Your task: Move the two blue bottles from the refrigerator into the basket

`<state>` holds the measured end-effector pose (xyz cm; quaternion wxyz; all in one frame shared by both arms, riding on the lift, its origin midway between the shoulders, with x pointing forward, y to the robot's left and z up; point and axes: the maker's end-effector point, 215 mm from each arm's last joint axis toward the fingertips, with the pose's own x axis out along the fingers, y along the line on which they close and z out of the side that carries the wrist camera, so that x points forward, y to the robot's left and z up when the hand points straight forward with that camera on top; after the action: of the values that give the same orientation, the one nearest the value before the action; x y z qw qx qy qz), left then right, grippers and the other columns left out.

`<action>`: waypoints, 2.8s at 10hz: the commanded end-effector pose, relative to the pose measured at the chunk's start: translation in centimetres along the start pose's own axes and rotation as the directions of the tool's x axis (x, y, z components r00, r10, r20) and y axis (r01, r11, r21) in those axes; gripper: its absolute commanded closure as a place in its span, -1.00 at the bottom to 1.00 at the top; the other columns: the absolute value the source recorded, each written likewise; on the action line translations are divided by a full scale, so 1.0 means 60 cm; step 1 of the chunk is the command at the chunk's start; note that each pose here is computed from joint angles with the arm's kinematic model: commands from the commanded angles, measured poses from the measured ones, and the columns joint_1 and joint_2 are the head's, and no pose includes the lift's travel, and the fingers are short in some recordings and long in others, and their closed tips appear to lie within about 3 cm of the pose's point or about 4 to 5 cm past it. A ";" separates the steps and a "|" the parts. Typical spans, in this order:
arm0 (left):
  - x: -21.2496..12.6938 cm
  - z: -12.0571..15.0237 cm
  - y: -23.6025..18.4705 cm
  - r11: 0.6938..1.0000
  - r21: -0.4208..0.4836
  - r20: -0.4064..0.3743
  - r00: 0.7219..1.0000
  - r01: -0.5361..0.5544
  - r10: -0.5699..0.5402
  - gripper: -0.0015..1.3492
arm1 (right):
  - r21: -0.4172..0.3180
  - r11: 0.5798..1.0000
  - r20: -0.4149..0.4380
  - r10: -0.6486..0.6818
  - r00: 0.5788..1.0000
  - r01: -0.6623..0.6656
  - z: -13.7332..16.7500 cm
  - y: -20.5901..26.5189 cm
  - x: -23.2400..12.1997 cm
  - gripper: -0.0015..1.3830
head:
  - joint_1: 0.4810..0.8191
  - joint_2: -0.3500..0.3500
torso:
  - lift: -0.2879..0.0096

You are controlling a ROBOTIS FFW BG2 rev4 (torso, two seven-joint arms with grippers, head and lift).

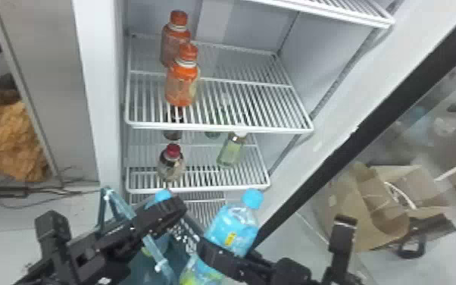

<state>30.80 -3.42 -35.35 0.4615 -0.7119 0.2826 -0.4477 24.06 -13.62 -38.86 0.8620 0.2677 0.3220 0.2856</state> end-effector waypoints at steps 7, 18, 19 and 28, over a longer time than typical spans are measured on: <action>0.017 -0.023 -0.005 0.999 -0.029 -0.024 0.999 0.021 -0.022 0.78 | 0.072 0.991 0.133 0.105 0.986 -0.115 0.027 -0.001 0.048 0.85 | 0.27 -0.93 | 0.87; 0.018 -0.019 -0.007 0.999 -0.028 -0.015 1.000 0.026 -0.026 0.78 | 0.102 0.993 0.157 0.047 0.987 -0.063 0.016 -0.042 0.019 -0.81 | 0.27 -1.00 | 0.87; 0.017 -0.016 -0.008 0.999 -0.026 -0.011 1.000 0.026 -0.026 0.78 | 0.095 0.994 0.156 0.030 0.987 -0.045 0.016 -0.046 0.003 -0.81 | 0.27 -1.00 | 0.87; -0.001 -0.014 0.000 0.999 -0.042 0.032 0.999 0.024 -0.023 0.78 | -0.104 0.957 0.475 -0.190 0.859 0.269 0.073 -0.198 -0.140 -0.79 | 0.27 -1.00 | 0.87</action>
<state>30.00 -3.73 -35.24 0.4453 -0.7315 0.2769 -0.4359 25.78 -27.79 -40.41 0.9536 0.2339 0.1257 0.1417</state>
